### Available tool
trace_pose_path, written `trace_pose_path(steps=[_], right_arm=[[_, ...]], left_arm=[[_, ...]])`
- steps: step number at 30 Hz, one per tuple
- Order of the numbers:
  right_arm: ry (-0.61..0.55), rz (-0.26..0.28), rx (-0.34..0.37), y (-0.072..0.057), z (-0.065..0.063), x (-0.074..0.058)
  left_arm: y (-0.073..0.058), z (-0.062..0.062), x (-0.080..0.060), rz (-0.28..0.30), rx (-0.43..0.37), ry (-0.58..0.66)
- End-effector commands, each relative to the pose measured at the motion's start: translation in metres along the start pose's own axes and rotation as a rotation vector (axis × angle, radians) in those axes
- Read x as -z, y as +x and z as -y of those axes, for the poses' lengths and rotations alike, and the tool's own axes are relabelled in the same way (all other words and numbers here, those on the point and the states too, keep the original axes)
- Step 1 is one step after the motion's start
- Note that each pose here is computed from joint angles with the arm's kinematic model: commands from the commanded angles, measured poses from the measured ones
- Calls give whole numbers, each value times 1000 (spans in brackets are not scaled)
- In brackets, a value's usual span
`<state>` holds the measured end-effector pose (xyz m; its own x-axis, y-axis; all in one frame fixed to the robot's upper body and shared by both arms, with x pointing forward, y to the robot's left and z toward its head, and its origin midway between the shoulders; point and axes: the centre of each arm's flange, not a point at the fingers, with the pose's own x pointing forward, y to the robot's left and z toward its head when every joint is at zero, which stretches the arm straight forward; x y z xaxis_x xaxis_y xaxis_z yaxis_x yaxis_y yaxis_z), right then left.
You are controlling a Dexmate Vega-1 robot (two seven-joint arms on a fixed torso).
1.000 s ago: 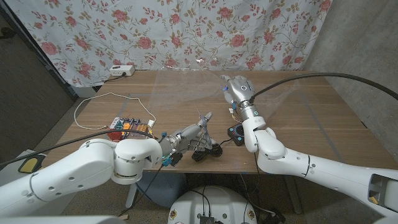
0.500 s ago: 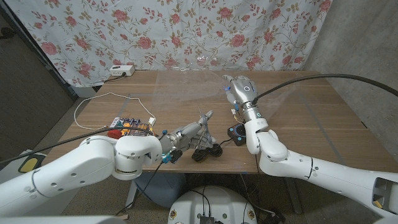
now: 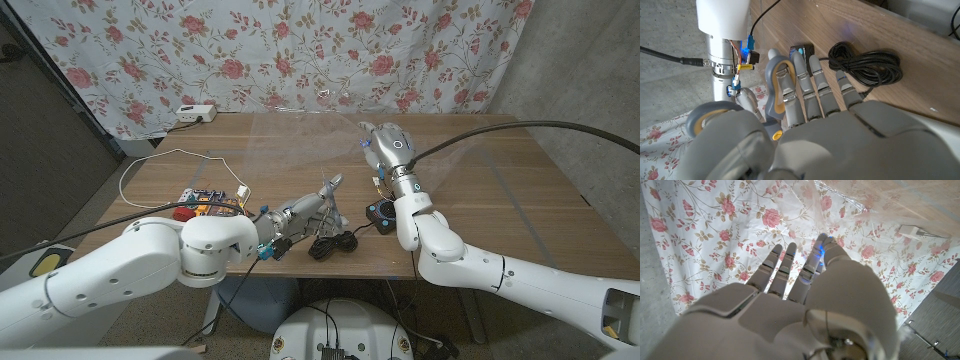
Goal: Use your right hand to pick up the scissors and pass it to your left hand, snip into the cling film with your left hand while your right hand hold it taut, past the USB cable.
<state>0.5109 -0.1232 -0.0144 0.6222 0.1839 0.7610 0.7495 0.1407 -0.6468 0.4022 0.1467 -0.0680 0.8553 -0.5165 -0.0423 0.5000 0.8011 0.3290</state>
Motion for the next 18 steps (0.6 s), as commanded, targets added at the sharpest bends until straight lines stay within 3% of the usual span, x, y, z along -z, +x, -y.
trace_pose_path(steps=[1,18], right_arm=[[7,-5,6,-7,1,1],[49,-14,1,-10,8,4]], left_arm=[[-5,1,-3,12,6,3],[-6,3,1,5,12,-8]])
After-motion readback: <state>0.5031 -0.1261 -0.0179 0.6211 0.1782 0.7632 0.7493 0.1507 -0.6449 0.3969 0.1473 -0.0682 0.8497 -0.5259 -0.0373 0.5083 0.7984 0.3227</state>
